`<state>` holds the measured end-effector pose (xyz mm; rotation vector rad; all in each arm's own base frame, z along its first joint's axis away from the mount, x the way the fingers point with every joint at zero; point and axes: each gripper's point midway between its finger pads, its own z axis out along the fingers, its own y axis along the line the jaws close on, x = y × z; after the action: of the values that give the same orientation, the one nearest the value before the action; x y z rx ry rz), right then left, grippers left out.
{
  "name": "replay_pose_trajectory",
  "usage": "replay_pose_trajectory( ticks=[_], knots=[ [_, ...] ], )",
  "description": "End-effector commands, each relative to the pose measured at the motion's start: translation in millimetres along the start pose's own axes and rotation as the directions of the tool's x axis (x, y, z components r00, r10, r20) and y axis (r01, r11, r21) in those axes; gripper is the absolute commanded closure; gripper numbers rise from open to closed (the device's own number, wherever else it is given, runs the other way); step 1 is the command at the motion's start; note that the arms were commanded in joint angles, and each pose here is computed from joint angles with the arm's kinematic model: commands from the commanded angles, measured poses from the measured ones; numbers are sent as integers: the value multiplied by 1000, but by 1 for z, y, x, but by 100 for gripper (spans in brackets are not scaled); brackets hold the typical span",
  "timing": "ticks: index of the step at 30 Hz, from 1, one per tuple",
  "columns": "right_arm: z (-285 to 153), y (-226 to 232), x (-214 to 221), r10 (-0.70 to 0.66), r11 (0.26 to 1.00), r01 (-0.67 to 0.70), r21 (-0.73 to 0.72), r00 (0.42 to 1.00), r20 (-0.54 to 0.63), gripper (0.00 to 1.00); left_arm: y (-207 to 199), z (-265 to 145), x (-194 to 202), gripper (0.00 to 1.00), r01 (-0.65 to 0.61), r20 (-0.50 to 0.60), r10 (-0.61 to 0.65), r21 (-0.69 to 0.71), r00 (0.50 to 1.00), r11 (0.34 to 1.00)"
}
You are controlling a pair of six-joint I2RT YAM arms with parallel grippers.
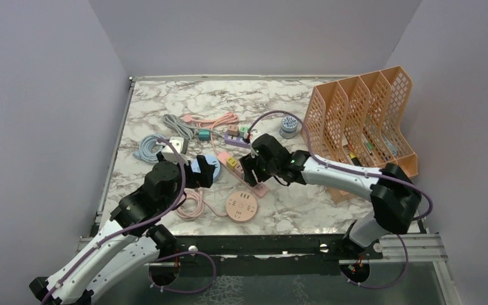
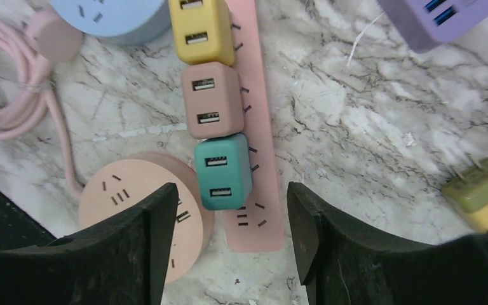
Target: Insert the plug
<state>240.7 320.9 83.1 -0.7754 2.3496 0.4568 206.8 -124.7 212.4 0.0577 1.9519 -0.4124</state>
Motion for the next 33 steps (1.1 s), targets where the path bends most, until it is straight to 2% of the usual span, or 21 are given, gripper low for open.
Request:
replay_pose_trajectory(
  ticks=[1,4,8,13,18,25,33],
  knots=[
    [-41,4,-45,48,999,-44,-25,982,185,35,-36,-7,-20,1,-11,3,11,169,1000,986],
    [-51,-4,-48,76,997,-80,8,971,226,34,-46,-6,-23,1,-29,0,30,209,1000,977],
    [-61,-35,-60,129,973,-180,143,943,308,34,-58,-3,-33,1,-99,28,95,262,995,960],
    [-68,-93,-65,261,882,-367,295,902,343,35,-61,7,-56,1,-101,140,68,243,988,965],
    [-57,-149,-35,395,801,-489,346,865,308,35,-77,11,-64,1,-132,185,78,306,980,943],
    [-34,-183,-3,429,761,-488,428,873,234,35,-91,25,-59,1,-117,150,69,343,986,932],
    [-5,-188,29,475,739,-476,476,870,132,36,-101,35,-48,1,-87,98,54,379,994,921]
  ],
)
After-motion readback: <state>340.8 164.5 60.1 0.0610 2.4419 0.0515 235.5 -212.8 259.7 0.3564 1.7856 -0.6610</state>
